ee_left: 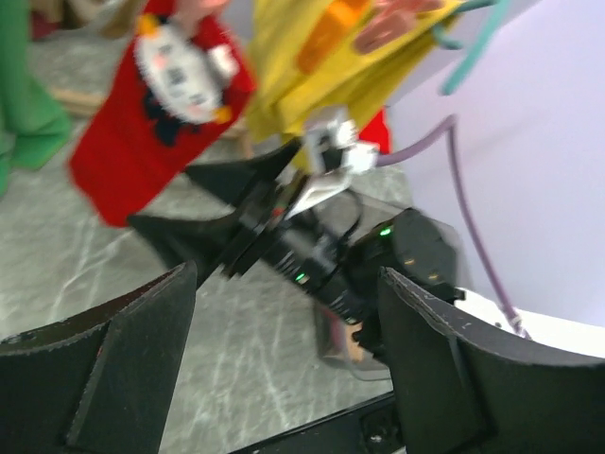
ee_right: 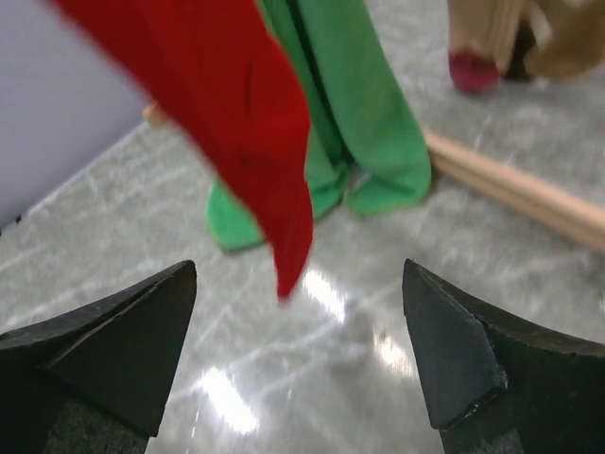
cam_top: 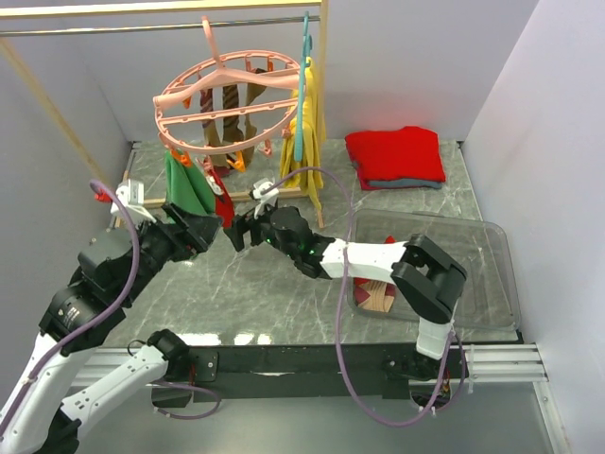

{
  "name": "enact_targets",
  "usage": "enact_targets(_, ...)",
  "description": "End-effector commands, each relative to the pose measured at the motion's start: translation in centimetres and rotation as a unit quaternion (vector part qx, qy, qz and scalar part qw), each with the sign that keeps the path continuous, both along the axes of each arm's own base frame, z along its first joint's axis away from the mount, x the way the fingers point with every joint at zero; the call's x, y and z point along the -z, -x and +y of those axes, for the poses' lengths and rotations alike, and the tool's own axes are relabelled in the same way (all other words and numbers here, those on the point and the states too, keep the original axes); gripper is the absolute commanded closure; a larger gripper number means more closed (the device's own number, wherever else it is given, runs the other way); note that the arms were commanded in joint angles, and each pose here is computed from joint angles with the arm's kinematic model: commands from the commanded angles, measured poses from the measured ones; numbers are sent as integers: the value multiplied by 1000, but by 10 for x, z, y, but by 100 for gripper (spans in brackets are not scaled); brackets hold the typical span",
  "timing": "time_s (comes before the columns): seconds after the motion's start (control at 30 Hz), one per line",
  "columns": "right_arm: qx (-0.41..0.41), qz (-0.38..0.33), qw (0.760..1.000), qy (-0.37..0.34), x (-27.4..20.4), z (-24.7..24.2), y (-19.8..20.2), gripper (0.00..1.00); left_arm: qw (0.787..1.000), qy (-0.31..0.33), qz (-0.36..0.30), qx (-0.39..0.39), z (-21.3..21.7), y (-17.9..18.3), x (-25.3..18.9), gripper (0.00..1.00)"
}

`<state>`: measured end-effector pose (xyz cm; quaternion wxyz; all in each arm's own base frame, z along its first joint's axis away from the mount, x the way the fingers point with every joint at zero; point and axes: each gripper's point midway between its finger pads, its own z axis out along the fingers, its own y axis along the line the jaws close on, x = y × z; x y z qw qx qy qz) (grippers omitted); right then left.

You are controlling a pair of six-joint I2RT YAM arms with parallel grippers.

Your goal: Remove the socks clipped to the hanger

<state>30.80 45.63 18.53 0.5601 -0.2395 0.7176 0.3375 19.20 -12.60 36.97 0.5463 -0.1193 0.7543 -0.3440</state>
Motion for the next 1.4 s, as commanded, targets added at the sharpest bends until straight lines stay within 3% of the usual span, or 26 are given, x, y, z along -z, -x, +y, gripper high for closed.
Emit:
enact_targets(0.0, -15, -70, 996, -53, -39, 21, -10, 6, 999, 2, 5, -48, 21, 3, 11, 20)
enact_targets(0.1, -16, -74, 996, -55, -35, 27, -15, 8, 998, -6, 3, -66, 33, 8, 10, 20)
enact_targets(0.17, -8, -76, 995, -60, -35, 31, -20, 16, 997, -1, 3, -74, 38, 11, 9, 20)
enact_targets(0.2, -4, -74, 995, -61, -34, 31, -23, 28, 997, 0, 4, -74, 39, 12, 12, 20)
enact_targets(0.27, 12, -70, 994, -78, -32, 30, -27, 34, 998, 9, -4, -63, 38, 18, 11, 20)
enact_targets(0.3, 15, -68, 994, -85, -32, 30, -27, 44, 998, 10, -2, -54, 35, 19, 15, 20)
enact_targets(0.37, 25, -69, 992, -98, -31, 28, -29, 51, 999, 17, -2, -46, 34, 23, 18, 20)
enact_targets(0.47, 30, -63, 991, -117, -36, 29, -28, 51, 999, 20, -3, -29, 30, 28, 21, 20)
enact_targets(0.53, 29, -62, 991, -114, -37, 34, -28, 41, 1000, 15, -1, -22, 29, 31, 23, 20)
enact_targets(0.67, 23, -65, 992, -103, -32, 42, -20, 35, 1000, 0, -9, -18, 33, 34, 17, 20)
enact_targets(0.9, 20, -62, 990, -124, -28, 52, -15, 37, 998, 23, -43, -25, 40, 40, -8, 20)
enact_targets(1.13, 37, -71, 989, -128, -33, 74, -36, 40, 997, 27, -60, -33, 47, 44, -18, 21)
enact_targets(1.2, 43, -72, 989, -123, -33, 78, -40, 48, 997, 25, -62, -36, 49, 44, -21, 21)
enact_targets(1.23, 44, -71, 989, -122, -30, 78, -41, 56, 997, 24, -62, -35, 49, 44, -22, 21)
enact_targets(1.27, 45, -69, 989, -125, -30, 78, -41, 74, 997, 25, -63, -35, 49, 45, -25, 21)
enact_targets(1.37, 37, -66, 988, -134, -32, 72, -32, 95, 997, 29, -58, -31, 46, 44, -24, 21)
